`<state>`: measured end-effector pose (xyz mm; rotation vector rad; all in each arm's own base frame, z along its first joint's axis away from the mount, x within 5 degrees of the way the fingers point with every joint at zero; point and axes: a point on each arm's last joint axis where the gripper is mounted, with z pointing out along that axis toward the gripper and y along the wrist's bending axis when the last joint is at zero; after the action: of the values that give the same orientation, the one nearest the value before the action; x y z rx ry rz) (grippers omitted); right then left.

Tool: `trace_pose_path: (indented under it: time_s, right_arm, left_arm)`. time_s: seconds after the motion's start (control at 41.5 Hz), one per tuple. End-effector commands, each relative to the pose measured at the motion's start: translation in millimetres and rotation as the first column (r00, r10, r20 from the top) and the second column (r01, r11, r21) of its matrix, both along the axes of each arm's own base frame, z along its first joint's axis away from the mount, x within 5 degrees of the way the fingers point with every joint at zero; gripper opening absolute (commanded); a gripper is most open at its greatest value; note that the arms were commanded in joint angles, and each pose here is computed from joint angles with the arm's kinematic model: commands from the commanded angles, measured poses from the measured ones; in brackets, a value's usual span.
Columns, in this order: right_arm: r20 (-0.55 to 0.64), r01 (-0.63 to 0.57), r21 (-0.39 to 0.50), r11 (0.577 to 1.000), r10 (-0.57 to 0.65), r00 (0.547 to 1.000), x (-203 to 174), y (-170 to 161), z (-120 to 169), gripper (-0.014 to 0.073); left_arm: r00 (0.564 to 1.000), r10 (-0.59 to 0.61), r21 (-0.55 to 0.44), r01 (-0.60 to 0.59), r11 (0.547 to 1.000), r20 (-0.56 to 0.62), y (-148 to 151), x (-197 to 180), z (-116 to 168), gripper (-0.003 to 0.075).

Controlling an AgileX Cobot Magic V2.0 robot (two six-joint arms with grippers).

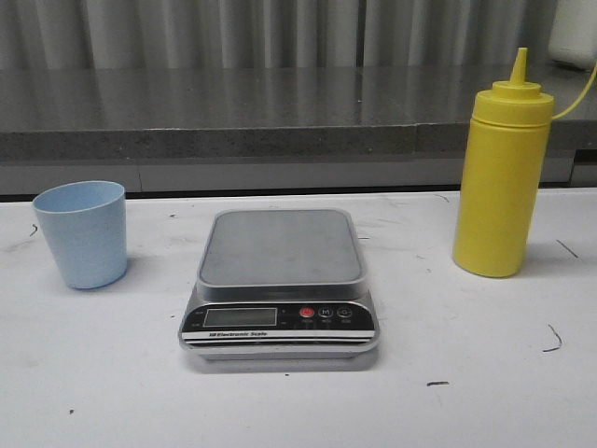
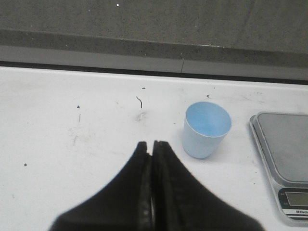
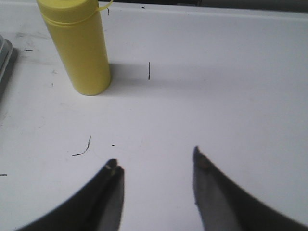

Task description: Pour seasoning into cup on scale with both arms

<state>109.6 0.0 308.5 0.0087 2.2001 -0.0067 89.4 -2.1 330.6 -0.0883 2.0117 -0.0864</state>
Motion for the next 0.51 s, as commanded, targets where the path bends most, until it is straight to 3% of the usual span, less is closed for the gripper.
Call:
trace_pose_path:
  time_s: [0.0, 0.072, 0.265, 0.313, 0.482]
  right_arm:
    - [0.074, -0.004, -0.028, 1.000, 0.006, 0.997, 4.2, -1.3, 12.1, 0.0562]
    - [0.072, -0.003, -0.028, 1.000, 0.006, 0.997, 4.1, -1.3, 12.0, 0.0586]
    - [0.068, -0.003, -0.028, 1.000, 0.005, 0.998, 3.9, -1.3, 11.6, 0.0581]
    - [0.068, -0.003, -0.028, 1.000, 0.005, 0.998, 3.9, -1.3, 11.6, 0.0581]
    - [0.068, -0.003, -0.028, 1.000, 0.005, 0.998, 3.9, -1.3, 11.6, 0.0581]
  left_arm:
    - [0.999, -0.009, -0.006, 0.009, 1.000, 0.051, -1.2, 9.3, 11.2, 0.0017]
    - [1.000, -0.019, 0.017, 0.019, 1.000, 0.020, -1.4, 16.0, 8.1, 0.0098]
    - [0.996, -0.042, 0.057, 0.046, 0.997, -0.075, -2.2, 40.8, 1.6, 0.0428]
    - [0.994, -0.046, 0.047, 0.050, 0.998, -0.099, -3.1, 48.3, 0.6, 0.0462]
    - [0.979, -0.098, 0.040, 0.106, 0.994, -0.180, -8.8, 78.9, 2.5, 0.0460]
